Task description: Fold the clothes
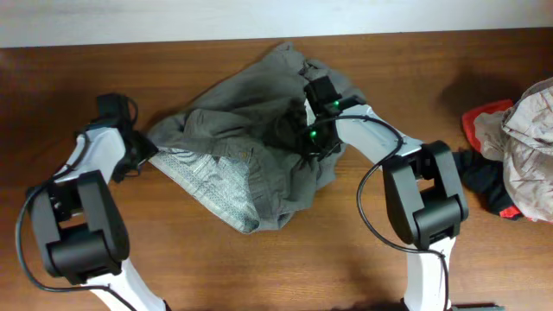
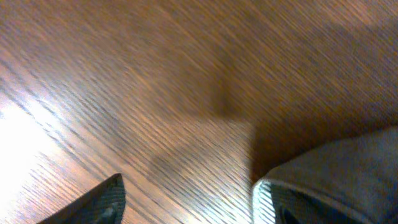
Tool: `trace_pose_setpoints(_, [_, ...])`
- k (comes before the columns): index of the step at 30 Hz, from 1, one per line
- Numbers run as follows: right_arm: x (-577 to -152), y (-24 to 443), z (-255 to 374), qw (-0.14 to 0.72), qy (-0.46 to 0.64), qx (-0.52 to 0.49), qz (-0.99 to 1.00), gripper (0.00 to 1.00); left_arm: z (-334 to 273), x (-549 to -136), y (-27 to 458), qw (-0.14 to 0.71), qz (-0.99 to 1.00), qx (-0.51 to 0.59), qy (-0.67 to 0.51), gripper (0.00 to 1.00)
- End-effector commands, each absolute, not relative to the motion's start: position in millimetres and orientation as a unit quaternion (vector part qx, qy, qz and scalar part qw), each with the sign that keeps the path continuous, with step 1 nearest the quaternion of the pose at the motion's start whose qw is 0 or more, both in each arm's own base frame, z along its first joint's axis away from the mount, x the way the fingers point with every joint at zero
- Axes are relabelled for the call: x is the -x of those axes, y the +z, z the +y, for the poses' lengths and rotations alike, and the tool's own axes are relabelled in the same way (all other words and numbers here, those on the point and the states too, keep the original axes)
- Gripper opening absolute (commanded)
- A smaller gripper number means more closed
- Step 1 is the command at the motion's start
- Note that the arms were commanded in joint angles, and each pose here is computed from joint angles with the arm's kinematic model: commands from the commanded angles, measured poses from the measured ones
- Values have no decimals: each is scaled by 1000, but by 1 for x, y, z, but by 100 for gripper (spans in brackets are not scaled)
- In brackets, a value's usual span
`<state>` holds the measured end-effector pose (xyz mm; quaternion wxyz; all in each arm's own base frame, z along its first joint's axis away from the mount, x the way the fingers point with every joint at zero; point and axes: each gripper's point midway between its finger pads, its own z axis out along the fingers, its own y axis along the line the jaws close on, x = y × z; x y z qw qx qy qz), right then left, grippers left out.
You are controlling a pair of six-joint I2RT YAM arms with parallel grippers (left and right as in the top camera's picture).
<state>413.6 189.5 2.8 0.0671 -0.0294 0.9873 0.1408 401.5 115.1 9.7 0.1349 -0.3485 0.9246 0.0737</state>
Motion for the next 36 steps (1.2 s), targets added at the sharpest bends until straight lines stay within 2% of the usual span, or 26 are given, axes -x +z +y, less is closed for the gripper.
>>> trace_pose_setpoints(1, [-401, -28, 159, 33, 98, -4, 995, 27, 137, -395, 6, 131, 912, 384, 59, 79])
trace_pose_setpoints(7, [-403, -26, 159, 39, 99, 4, 994, 28, 129, -408, 20, 148, 912, 379, -47, 80])
trace_pose_setpoints(8, [-404, -23, 158, 43, 101, 12, 994, 31, 124, -413, 28, 159, 915, 364, -70, 80])
trace_pose_setpoints(14, [-405, 42, 158, 90, 117, 51, 988, 47, 104, -436, 76, 232, 927, 264, -131, 79])
trace_pose_setpoints(19, [-384, 92, 167, 107, 126, 69, 984, 51, 97, -439, 99, 267, 935, 192, -131, 80])
trace_pose_setpoints(23, [-362, 121, 203, 130, 146, 152, 969, 51, 65, -446, 113, 294, 932, 84, -197, 80])
trace_pose_setpoints(27, [-336, 114, 244, 120, 141, 241, 953, 58, 41, -449, 117, 300, 930, 28, -212, 80])
trace_pose_setpoints(30, [-327, 97, 253, 111, 99, 266, 952, 59, 38, -455, 120, 313, 926, 19, -209, 85])
trace_pose_setpoints(36, [-320, 50, 257, 101, -33, 322, 941, 61, 37, -456, 120, 314, 926, 17, -208, 85])
